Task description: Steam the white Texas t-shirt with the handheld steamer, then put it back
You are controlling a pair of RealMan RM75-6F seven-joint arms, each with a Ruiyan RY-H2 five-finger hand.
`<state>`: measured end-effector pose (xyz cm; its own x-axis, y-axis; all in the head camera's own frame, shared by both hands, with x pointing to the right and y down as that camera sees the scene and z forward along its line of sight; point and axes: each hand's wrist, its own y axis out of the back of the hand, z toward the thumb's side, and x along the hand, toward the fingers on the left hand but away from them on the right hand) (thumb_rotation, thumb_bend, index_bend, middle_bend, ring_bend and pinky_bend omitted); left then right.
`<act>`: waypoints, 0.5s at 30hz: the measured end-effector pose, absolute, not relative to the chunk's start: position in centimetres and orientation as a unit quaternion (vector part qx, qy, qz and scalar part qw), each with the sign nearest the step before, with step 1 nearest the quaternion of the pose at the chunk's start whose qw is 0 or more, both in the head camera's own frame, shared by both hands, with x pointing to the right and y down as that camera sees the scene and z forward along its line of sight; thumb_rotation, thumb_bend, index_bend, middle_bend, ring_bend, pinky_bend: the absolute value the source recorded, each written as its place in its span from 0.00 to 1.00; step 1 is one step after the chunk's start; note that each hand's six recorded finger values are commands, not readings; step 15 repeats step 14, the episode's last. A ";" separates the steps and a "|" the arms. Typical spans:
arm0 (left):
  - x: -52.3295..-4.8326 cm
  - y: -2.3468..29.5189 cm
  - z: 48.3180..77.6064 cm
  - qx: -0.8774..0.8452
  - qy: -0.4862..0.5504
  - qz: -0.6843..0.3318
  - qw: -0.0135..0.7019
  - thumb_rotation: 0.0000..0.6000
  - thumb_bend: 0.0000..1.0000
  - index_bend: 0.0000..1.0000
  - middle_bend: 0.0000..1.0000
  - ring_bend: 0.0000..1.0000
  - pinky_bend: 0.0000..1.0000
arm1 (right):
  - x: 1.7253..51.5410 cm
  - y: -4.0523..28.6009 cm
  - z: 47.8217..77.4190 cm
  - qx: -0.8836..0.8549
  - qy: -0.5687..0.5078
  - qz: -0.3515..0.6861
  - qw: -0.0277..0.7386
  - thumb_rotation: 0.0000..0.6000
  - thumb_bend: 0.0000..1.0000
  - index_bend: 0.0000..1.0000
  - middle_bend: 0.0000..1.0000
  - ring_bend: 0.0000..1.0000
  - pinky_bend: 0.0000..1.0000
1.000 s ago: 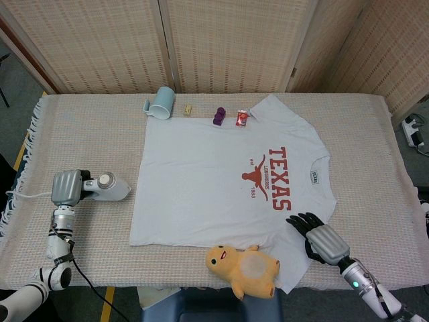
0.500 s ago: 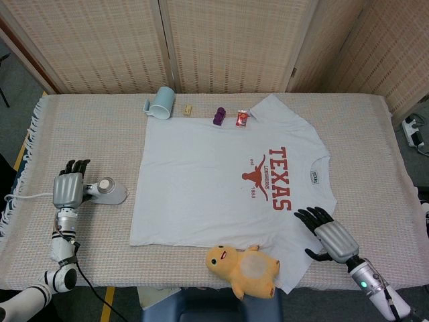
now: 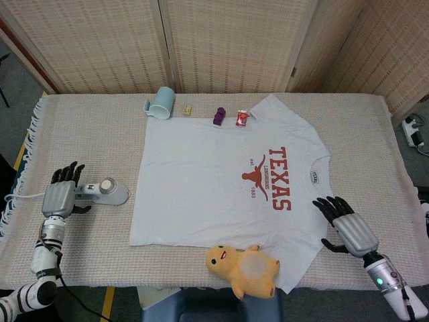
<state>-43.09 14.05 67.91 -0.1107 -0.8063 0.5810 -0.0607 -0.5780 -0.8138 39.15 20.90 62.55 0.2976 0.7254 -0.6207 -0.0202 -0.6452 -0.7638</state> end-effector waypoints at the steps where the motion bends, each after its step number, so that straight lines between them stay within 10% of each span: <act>1: -43.6 14.2 67.1 -0.601 0.365 -0.652 0.283 1.00 0.09 0.22 0.20 0.13 0.22 | 39.4 20.7 62.2 -0.722 -0.249 0.543 0.349 1.00 0.26 0.01 0.09 0.00 0.00; 7: -45.6 15.4 64.0 -0.580 0.413 -0.631 0.309 1.00 0.18 0.42 0.40 0.29 0.31 | 41.4 19.4 59.2 -0.678 -0.314 0.551 0.372 1.00 0.25 0.11 0.21 0.08 0.17; 15: -47.5 19.3 60.2 -0.572 0.435 -0.613 0.329 1.00 0.19 0.33 0.33 0.25 0.27 | 43.9 20.2 56.3 -0.652 -0.355 0.568 0.355 1.00 0.16 0.01 0.12 0.00 0.10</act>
